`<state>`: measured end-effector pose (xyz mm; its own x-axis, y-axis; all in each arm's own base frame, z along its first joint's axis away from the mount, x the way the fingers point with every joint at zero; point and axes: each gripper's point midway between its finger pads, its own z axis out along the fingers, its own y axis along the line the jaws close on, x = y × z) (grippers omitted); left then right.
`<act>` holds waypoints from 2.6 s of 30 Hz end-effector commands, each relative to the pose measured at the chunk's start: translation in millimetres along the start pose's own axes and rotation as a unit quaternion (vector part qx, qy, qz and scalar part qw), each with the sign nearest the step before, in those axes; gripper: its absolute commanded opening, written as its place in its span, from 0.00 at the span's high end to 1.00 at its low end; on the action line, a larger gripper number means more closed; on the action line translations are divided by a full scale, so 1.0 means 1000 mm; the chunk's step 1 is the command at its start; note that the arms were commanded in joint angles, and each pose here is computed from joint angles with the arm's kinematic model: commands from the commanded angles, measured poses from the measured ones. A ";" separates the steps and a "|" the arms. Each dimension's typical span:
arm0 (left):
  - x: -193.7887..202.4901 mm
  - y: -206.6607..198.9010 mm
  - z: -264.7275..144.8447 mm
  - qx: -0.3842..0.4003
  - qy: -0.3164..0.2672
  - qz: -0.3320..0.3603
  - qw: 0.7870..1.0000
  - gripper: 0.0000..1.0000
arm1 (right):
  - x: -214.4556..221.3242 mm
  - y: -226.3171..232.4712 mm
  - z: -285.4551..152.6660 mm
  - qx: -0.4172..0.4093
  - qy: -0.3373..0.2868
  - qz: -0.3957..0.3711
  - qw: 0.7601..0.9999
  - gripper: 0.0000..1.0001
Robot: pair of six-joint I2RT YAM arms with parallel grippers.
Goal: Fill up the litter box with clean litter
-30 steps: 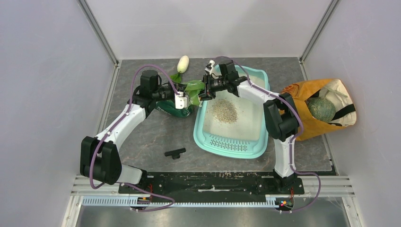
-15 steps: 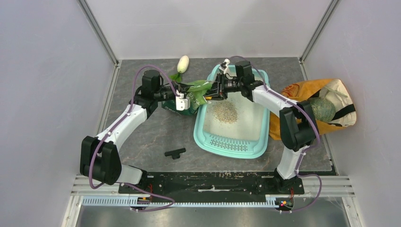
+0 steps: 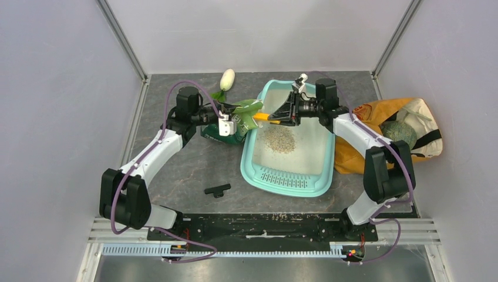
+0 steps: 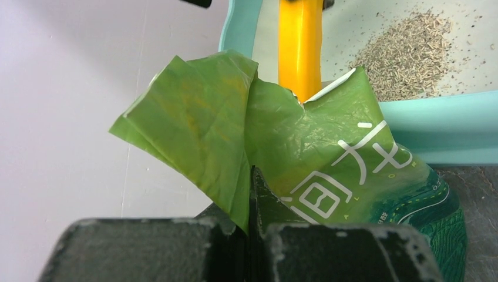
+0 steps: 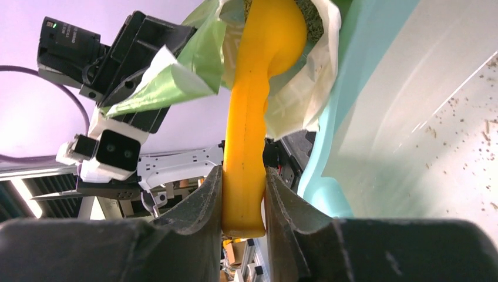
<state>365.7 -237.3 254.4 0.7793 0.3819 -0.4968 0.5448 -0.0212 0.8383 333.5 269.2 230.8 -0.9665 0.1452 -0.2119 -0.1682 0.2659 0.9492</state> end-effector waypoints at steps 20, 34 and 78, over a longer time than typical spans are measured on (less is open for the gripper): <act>-0.044 0.067 -0.003 -0.068 -0.053 0.107 0.990 0.98 | 0.030 0.012 -0.092 -0.013 -0.020 -0.012 1.000 1.00; -0.040 0.066 -0.002 -0.068 -0.046 0.102 0.991 0.98 | 0.034 0.003 -0.135 -0.002 -0.052 0.005 0.999 1.00; -0.005 -0.030 -0.062 -0.039 0.133 0.024 0.990 0.41 | 0.014 -0.035 -0.154 0.302 -0.017 -0.139 0.943 1.00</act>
<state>323.5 -182.4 251.1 0.6959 0.5973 -0.3988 0.4702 0.0408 0.8816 290.4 109.3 213.0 -0.9245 0.0784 -0.3730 -0.1777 0.7772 0.6037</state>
